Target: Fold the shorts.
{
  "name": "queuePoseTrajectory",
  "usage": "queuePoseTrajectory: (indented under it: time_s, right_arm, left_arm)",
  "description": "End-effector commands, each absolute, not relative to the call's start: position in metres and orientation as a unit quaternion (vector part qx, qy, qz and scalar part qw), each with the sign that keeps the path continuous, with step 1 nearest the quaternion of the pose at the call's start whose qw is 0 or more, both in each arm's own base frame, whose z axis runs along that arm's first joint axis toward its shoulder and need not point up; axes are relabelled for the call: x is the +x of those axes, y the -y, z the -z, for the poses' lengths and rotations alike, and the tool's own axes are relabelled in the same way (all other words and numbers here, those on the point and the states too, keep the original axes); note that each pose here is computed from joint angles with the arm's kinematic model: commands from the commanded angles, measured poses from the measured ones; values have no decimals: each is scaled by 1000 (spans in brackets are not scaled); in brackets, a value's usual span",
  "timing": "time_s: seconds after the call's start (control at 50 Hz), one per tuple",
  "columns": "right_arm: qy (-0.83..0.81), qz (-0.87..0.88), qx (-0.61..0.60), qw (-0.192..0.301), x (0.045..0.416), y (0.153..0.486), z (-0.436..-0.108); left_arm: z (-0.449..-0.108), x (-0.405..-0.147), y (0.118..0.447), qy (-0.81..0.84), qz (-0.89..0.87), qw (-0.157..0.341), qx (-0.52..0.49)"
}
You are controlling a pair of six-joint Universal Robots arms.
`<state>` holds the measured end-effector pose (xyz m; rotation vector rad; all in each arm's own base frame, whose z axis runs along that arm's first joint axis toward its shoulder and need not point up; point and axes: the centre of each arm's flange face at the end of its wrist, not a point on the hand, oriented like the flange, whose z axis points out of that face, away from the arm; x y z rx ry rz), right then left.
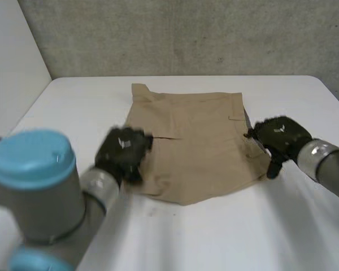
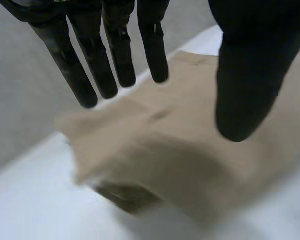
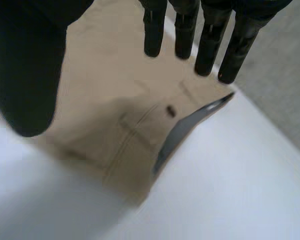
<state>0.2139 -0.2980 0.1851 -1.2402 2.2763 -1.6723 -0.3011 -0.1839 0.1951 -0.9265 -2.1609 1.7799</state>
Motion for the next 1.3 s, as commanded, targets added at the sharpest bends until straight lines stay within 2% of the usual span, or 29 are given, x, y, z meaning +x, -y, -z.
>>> queuePoseTrajectory:
  time_s: [0.02, 0.16, 0.4, 0.56, 0.8, 0.98, 1.08, 1.18, 1.3]
  right_arm:
    - [-744, 524, -407, 78, 192, 305, -160]
    - [-725, 548, -412, 65, 191, 321, -140]
    - [-723, 550, -413, 61, 193, 333, -125]
    - [-716, 557, -418, 37, 192, 339, -125]
    - [-716, 557, -420, 39, 194, 343, -120]
    - [-722, 556, -408, 47, 194, 343, -125]
    - [-745, 550, -370, 77, 194, 341, -129]
    - [-755, 554, -334, 102, 195, 341, -142]
    - [-753, 553, -338, 112, 204, 335, -143]
  left_arm:
    - [-167, -296, 134, 783, -518, 187, -289]
    - [-133, -300, 139, 808, -478, 176, -297]
    - [-139, -299, 185, 787, -539, 165, -250]
    - [-142, -298, 201, 771, -565, 149, -252]
    - [-134, -305, 220, 755, -581, 112, -282]
    - [-142, -311, 237, 731, -623, 92, -262]
    - [-144, -312, 249, 721, -639, 91, -251]
    - [-137, -312, 261, 725, -638, 85, -246]
    - [-126, -314, 273, 729, -635, 79, -244]
